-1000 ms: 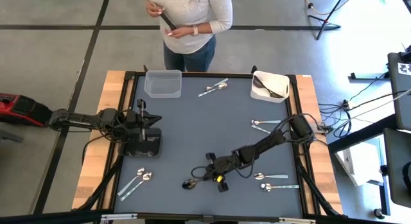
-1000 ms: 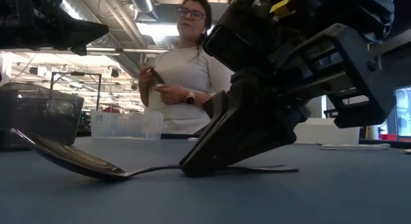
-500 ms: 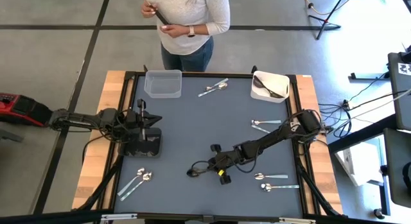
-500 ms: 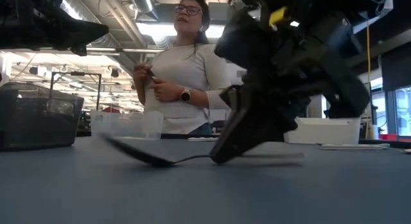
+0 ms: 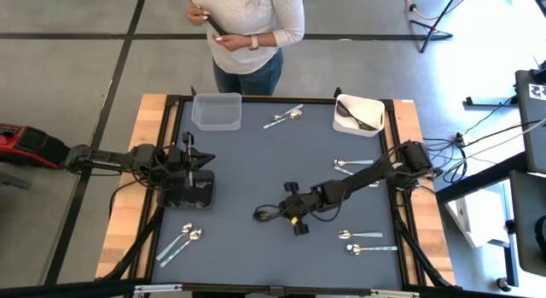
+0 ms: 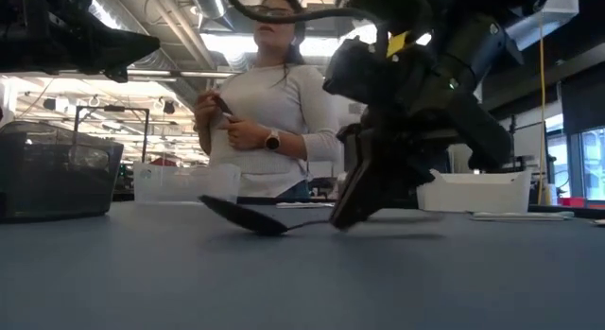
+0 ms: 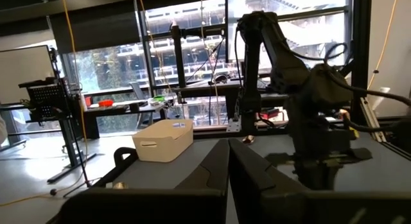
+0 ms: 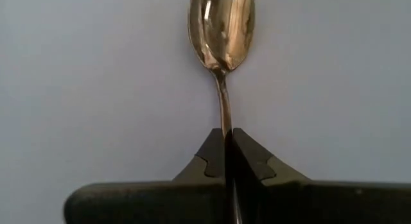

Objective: Sort silverware by color (type)
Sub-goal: Put the black spoon into the white bin

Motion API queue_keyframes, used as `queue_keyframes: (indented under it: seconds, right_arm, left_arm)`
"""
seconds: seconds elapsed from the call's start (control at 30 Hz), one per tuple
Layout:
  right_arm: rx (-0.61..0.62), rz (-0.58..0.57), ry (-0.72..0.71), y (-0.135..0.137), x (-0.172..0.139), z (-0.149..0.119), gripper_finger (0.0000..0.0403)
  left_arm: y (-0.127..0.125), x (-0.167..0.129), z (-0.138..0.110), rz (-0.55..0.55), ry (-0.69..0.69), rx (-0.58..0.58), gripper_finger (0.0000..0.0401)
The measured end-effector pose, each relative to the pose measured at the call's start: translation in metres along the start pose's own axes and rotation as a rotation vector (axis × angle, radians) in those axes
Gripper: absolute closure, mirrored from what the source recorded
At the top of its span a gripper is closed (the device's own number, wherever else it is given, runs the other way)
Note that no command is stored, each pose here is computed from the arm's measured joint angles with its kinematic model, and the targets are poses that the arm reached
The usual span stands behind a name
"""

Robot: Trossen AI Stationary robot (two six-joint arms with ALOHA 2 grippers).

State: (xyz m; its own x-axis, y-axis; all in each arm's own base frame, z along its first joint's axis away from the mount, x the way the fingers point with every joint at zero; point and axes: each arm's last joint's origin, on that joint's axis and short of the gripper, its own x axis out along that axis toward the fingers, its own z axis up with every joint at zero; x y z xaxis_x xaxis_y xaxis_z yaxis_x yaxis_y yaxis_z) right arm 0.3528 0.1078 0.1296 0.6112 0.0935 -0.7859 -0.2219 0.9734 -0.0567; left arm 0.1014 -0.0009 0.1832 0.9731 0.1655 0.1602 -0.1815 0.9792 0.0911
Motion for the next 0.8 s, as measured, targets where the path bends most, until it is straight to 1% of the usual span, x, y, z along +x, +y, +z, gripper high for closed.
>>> queue_keyframes:
  seconds: [0.1, 0.17, 0.23, 0.37, 0.63, 0.8]
  right_arm:
    - [-0.007, -0.063, -0.005, -0.003, -0.013, -0.001, 0.0402]
    - [-0.002, -0.080, -0.020, -0.005, -0.023, -0.006, 0.0402]
    - [0.020, -0.095, -0.021, -0.008, -0.034, -0.015, 0.0402]
    - [0.070, -0.172, -0.033, -0.021, -0.057, -0.035, 0.0402]
    - [0.174, -0.310, -0.116, -0.048, -0.108, -0.071, 0.0402]
    - [0.214, -0.438, -0.145, -0.063, -0.139, -0.087, 0.0403]
  left_arm:
    - [0.000, 0.000, 0.000, 0.000, 0.000, 0.000, 0.0396]
    - [0.000, 0.000, 0.000, 0.000, 0.000, 0.000, 0.0396]
    - [0.000, 0.000, 0.000, 0.000, 0.000, 0.000, 0.0396]
    - [0.000, 0.000, 0.000, 0.002, 0.001, 0.000, 0.0396]
    - [0.000, 0.000, 0.000, 0.002, 0.001, 0.001, 0.0396]
    - [0.000, 0.000, 0.000, 0.002, 0.001, 0.000, 0.0396]
